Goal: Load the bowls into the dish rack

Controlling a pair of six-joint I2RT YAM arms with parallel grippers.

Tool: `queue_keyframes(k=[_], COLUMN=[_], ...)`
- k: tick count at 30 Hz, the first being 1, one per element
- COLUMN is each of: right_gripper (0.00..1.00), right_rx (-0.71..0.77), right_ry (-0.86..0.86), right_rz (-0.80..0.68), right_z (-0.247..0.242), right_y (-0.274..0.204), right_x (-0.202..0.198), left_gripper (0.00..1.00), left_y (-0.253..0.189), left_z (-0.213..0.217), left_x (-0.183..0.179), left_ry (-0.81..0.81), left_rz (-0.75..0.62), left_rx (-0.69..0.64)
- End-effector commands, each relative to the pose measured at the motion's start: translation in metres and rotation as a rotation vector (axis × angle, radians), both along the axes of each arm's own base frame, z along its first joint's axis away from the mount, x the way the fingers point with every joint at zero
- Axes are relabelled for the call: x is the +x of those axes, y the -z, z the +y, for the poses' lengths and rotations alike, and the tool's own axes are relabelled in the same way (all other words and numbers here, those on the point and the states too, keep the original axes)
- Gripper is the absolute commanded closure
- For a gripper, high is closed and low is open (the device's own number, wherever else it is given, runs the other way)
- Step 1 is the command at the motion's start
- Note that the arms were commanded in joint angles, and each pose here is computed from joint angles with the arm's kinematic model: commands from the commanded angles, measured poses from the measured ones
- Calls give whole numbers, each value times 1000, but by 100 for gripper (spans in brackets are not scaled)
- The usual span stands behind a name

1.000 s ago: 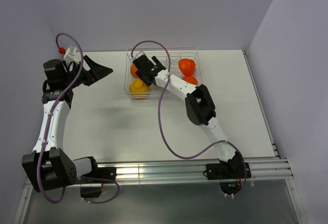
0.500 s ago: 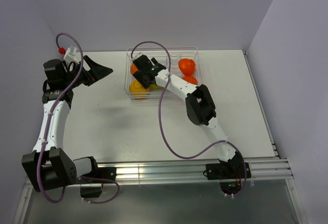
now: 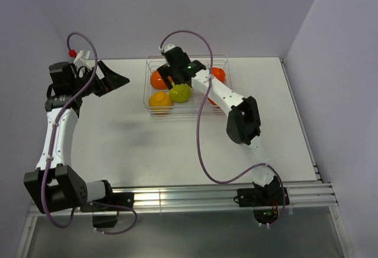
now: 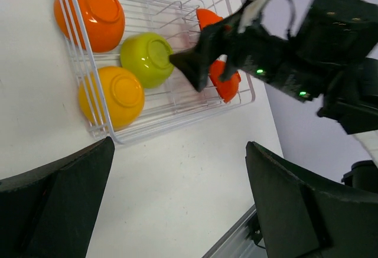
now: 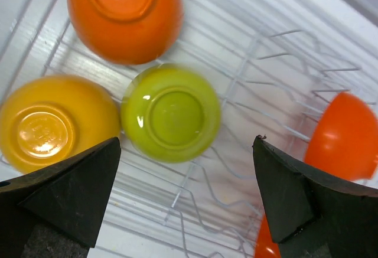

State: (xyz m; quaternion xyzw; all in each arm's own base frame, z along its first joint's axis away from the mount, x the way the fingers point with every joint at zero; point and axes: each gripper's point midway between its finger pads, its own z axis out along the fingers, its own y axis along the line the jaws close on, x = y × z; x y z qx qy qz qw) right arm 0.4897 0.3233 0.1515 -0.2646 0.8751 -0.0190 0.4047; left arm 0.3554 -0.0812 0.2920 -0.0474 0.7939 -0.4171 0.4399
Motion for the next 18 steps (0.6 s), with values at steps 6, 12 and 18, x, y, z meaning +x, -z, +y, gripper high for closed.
queue_keyframes(k=[6,12,18], right_gripper=[0,0,0], right_rx=[339,414,416], right_ry=[20,57,46], right_rz=[-80,-41,61], right_z=[-59,-147,-213], right_y=[-140,-166,-142], right_x=[-21,-59,-125], left_gripper=[1,1,1], left_y=[3,21,46], left_z=[18,37,40], left_x=[8,13,-6], left_ry=[48,-17,6], left_rz=[48,106,162], left_rx=[199,306,357])
